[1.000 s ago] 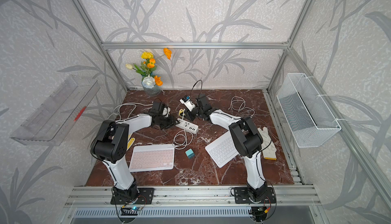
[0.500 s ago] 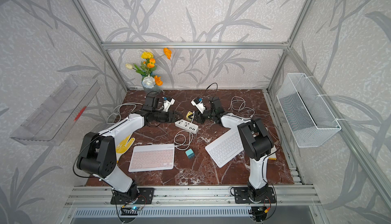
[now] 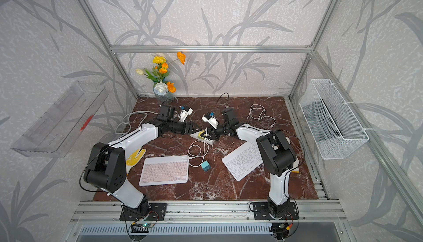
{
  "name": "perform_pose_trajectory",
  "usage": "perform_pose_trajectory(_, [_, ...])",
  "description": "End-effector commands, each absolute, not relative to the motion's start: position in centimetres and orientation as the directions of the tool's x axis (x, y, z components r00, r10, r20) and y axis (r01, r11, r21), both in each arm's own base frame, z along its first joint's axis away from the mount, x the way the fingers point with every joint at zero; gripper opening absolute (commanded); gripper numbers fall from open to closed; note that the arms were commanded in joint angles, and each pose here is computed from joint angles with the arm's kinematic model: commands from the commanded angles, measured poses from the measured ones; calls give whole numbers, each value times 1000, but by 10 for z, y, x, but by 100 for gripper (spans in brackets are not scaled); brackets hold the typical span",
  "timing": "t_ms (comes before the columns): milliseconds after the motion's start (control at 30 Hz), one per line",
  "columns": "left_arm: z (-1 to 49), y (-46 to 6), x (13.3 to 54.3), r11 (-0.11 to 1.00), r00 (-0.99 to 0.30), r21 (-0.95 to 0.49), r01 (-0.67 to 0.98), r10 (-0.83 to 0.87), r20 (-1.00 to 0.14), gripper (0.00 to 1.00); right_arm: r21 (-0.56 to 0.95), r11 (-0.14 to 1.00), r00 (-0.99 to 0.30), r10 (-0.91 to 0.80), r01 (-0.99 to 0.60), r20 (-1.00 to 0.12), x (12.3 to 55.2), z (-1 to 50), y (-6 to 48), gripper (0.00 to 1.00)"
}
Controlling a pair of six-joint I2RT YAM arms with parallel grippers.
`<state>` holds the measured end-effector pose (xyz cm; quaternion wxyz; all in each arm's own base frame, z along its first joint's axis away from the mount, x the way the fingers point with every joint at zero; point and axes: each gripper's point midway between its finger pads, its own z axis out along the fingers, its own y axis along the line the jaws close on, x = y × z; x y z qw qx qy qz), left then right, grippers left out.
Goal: Unplug the wireless keyboard
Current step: Place the plug at the center of the board.
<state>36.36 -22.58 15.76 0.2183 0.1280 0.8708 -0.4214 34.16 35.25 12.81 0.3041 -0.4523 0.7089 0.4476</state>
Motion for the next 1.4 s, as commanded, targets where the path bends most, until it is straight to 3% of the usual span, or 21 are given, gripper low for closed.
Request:
perform_pose_trajectory(0, [145,-225,355,614,-885,-685,392,50,-463,62,349,234,-417,-410,-908,-811,333,121,347,21])
perform_pose_trajectory(233, [125,-213,361,688,-905,-654,316,10,-426,62,323,298,-433,-477,-898,-765,323,81,348,24])
perform_pose_trajectory(633, [113,-214,361,685,-921,-673,278,-9,-389,62,313,346,-461,-539,-884,-705,318,46,343,32])
perform_pose_trajectory(900, [109,-212,360,692,-924,-669,271,-8,-383,61,312,356,-465,-529,-881,-710,315,56,339,52])
perform_pose_trajectory(1200, [109,-210,359,696,-923,-666,267,-13,-384,61,266,376,-444,-544,-888,-712,306,74,322,65])
perform_pose_trajectory(1367, [107,-208,357,700,-925,-663,265,-11,-381,61,246,393,-446,-576,-886,-685,296,80,307,78])
